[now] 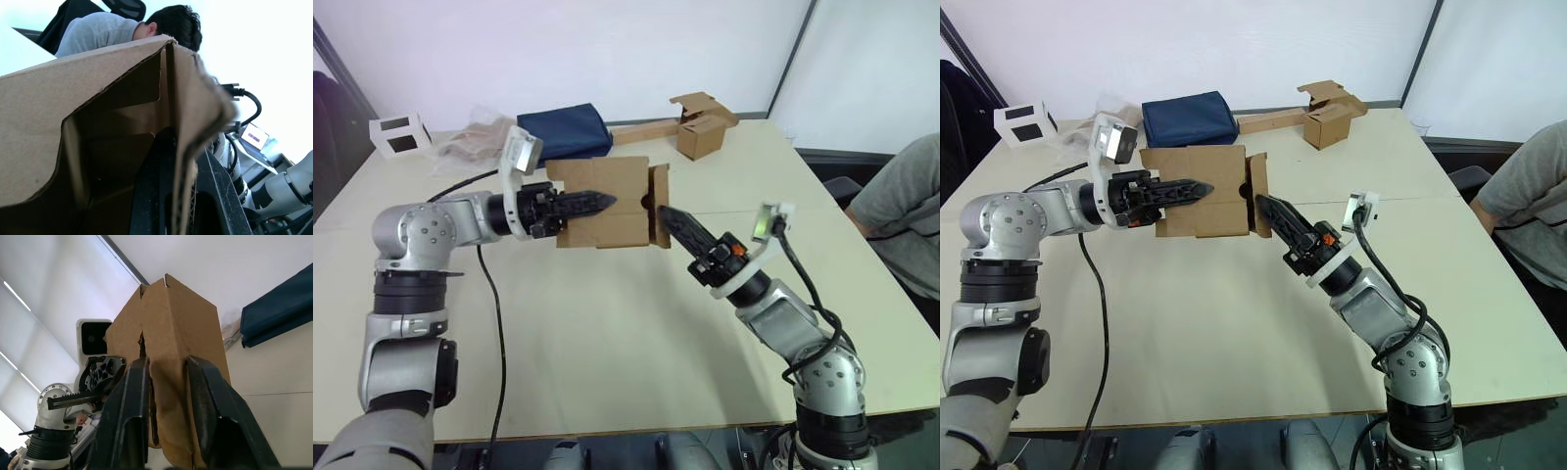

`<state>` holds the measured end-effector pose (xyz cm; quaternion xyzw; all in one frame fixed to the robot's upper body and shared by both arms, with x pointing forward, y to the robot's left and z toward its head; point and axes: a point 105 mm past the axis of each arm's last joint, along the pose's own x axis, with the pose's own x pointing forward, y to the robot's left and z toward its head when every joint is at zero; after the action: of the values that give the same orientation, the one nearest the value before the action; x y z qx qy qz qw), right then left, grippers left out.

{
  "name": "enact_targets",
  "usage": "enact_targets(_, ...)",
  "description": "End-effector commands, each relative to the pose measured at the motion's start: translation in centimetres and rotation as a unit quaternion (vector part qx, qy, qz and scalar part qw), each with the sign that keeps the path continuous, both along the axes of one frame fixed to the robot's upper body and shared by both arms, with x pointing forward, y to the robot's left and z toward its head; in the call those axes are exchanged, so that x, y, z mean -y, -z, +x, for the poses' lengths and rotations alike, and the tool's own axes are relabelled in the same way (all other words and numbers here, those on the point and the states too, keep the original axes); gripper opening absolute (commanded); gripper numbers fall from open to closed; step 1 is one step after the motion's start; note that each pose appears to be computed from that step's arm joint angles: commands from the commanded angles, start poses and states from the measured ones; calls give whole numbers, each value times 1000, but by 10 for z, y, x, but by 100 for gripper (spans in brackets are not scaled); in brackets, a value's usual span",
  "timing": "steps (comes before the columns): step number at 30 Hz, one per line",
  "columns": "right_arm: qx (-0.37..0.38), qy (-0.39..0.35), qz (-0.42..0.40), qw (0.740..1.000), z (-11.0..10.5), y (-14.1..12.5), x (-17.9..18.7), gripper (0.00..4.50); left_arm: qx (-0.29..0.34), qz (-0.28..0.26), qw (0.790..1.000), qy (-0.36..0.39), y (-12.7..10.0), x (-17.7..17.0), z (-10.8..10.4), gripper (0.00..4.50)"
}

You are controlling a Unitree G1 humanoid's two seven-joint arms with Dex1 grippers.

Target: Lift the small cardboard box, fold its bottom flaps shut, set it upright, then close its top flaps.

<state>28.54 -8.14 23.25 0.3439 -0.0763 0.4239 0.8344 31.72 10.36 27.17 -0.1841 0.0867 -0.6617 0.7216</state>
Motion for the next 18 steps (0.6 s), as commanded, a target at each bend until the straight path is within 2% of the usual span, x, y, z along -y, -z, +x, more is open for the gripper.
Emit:
enact_targets(1,23,2,5,1000,-3,-9,0,129,29,-17,999,5,-17,-3,-4,0)
enact_targets(18,36,37,-11,999,7,-12,2,129,31,-18,999,3,-18,-3,-4,0)
